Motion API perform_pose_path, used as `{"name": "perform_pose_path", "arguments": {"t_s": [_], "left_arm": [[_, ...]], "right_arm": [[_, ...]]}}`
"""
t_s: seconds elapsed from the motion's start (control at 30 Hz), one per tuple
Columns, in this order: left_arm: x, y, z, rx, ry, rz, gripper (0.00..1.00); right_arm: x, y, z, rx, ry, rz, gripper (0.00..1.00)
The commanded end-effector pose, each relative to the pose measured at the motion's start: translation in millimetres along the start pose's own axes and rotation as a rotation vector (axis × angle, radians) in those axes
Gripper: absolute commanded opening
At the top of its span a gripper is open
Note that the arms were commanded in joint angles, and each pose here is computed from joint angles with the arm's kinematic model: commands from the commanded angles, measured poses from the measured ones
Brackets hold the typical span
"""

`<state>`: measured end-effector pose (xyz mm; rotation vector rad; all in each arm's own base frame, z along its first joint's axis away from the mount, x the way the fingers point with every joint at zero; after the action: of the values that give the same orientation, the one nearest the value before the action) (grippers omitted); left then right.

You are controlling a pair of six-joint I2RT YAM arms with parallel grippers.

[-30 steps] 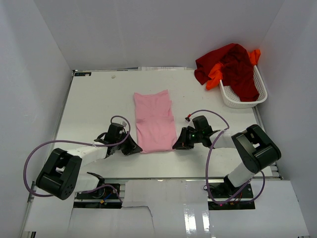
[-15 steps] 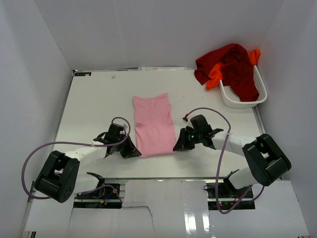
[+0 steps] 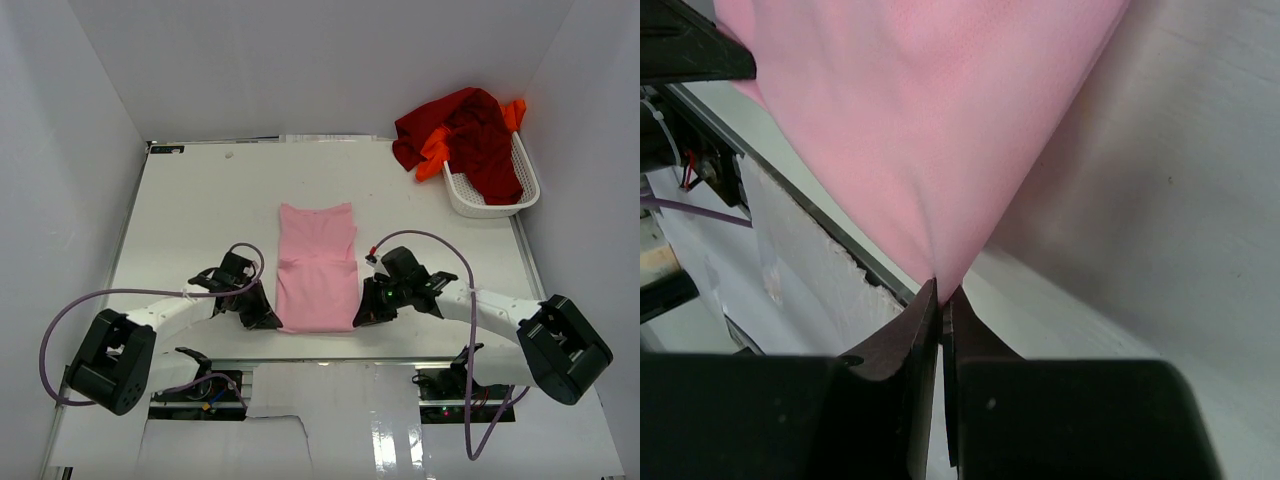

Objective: Fold and stack the t-shirts
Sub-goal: Grab one side of the 2/3 rectangular tshirt with both arms, then fold the long partially folded tshirt into a neat square

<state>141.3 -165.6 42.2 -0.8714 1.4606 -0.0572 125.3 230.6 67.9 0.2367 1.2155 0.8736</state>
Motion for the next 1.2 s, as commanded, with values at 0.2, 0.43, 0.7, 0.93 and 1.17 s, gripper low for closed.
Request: {"name": "perform_pose_path", "arguments": {"t_s": [0.2, 0.43, 0.7, 0.93, 1.17], "left_arm": [[-24.9, -39.4, 15.1, 0.061, -0.045, -0.007, 0.0], [-48.9, -69.4, 20.9, 0.092, -0.083, -0.052, 0.0], [-66.4, -97.3, 28.1, 0.113, -0.112, -0.091, 0.0], [-76.2, -115.8, 38.4, 0.132, -0.143, -0.111, 0.0], [-92.9, -138.5, 53.8, 0.16, -0.188, -0.143, 0.0]], "right_arm": [[-26.3, 10.8, 21.4, -0.05, -0.063, -0.091, 0.08], [-39.2, 26.4, 37.1, -0.087, -0.084, -0.072, 0.08], [-48.4, 41.8, 60.9, -0.138, -0.106, -0.062, 0.08], [-53.7, 50.5, 84.0, -0.174, -0.139, -0.042, 0.08], [-66.9, 58.8, 113.1, -0.209, -0.184, -0.044, 0.08]]}}
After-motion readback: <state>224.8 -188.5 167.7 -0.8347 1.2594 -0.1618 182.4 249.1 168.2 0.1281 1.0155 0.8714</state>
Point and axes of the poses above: each gripper's point midway between its finger pads, its own x axis out along the fingers, its own y axis along the line the jaws close on, z = x × y, the point moved 3 cm from there along -x, back along the fingers, and after that the axes turned 12 degrees about -x, right-handed, at the moved point
